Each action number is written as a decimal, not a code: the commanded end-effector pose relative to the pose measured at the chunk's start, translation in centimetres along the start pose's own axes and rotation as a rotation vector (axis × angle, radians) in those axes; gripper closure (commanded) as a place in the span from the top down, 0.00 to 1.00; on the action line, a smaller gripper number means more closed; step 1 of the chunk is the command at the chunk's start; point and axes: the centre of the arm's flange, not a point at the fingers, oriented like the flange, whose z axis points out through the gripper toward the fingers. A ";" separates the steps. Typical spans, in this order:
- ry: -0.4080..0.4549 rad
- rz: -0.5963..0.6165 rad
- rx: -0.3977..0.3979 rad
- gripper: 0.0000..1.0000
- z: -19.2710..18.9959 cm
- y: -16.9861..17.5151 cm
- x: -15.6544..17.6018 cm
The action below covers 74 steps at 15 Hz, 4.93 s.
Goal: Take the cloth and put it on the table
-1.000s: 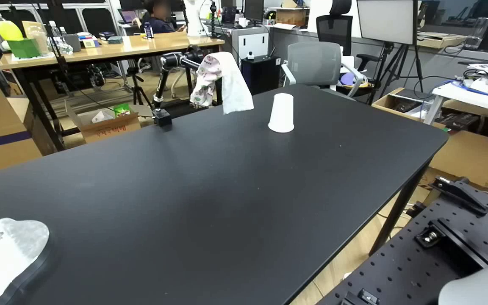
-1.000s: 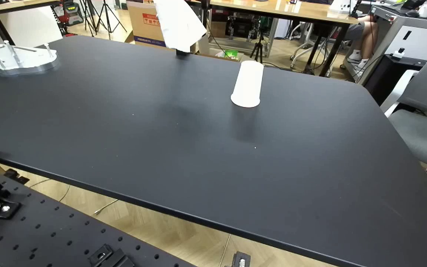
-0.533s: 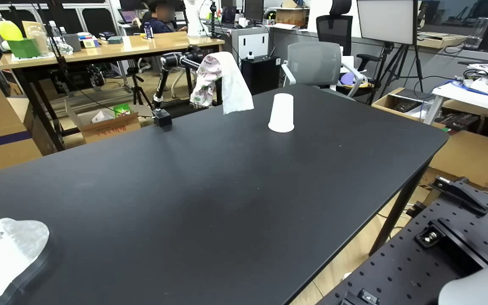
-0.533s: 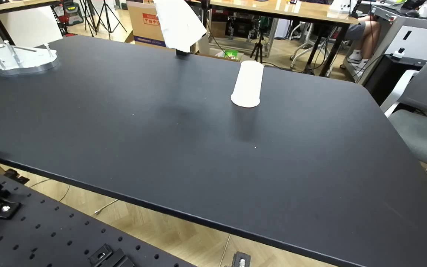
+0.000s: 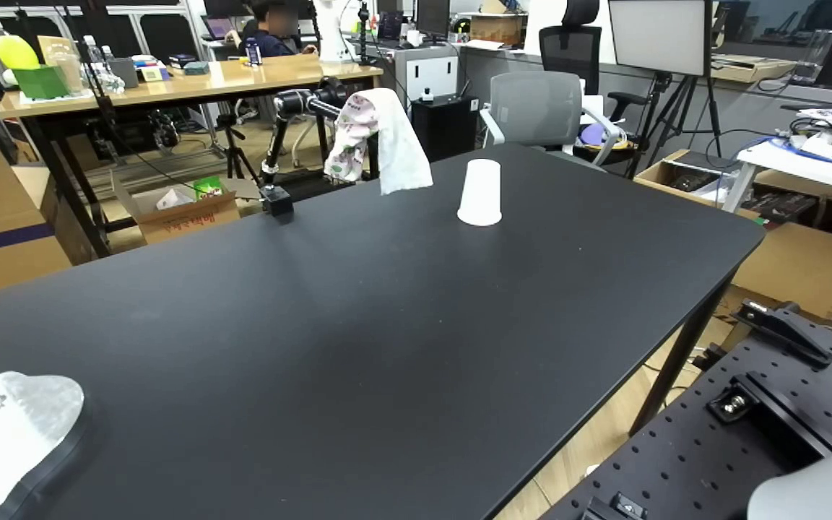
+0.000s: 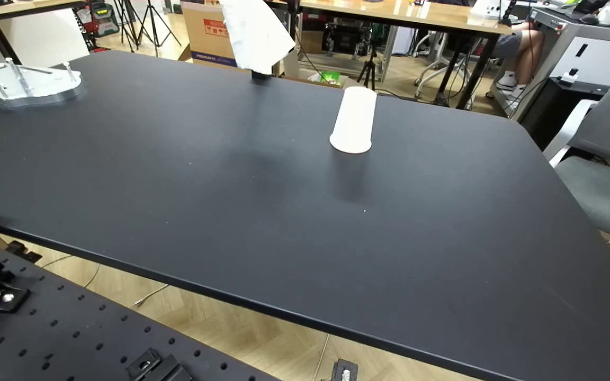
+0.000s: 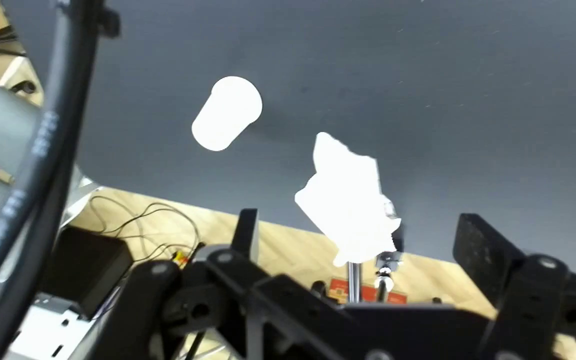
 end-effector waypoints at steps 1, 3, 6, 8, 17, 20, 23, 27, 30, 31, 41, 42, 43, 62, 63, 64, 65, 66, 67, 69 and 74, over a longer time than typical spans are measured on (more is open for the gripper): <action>0.040 0.045 -0.114 1.00 2.9 2.2 2.9; 0.037 0.047 -0.123 1.00 4.7 3.0 3.9; 0.009 0.027 -0.089 1.00 7.6 2.7 5.4; -0.005 0.008 -0.060 1.00 9.2 2.0 6.3; -0.075 -0.078 0.093 1.00 13.7 -2.8 9.9; -0.087 -0.064 0.134 1.00 15.0 -3.9 10.5; -0.096 -0.062 0.138 1.00 15.9 -4.0 11.2; -0.096 -0.088 0.126 1.00 16.4 -4.0 11.9; -0.100 -0.099 0.126 1.00 16.9 -4.1 12.1; -0.101 -0.104 0.125 1.00 17.0 -4.1 12.2; -0.109 -0.117 0.105 0.53 18.0 -3.6 12.4; -0.109 -0.116 0.106 0.45 18.0 -3.6 12.4; -0.109 -0.115 0.106 0.38 18.0 -3.5 12.4; -0.064 -0.236 0.292 0.00 12.5 -11.1 11.6; -0.073 -0.258 0.314 0.00 12.3 -12.5 11.3; -0.084 -0.277 0.333 0.00 12.2 -13.7 11.0; -0.097 -0.294 0.347 0.00 12.4 -14.8 10.7; -0.111 -0.308 0.355 0.00 12.6 -15.7 10.4; -0.125 -0.318 0.363 0.00 13.0 -16.5 10.0; -0.151 -0.327 0.360 0.00 13.9 -17.3 9.5; -0.200 -0.317 0.331 0.00 16.9 -17.0 8.7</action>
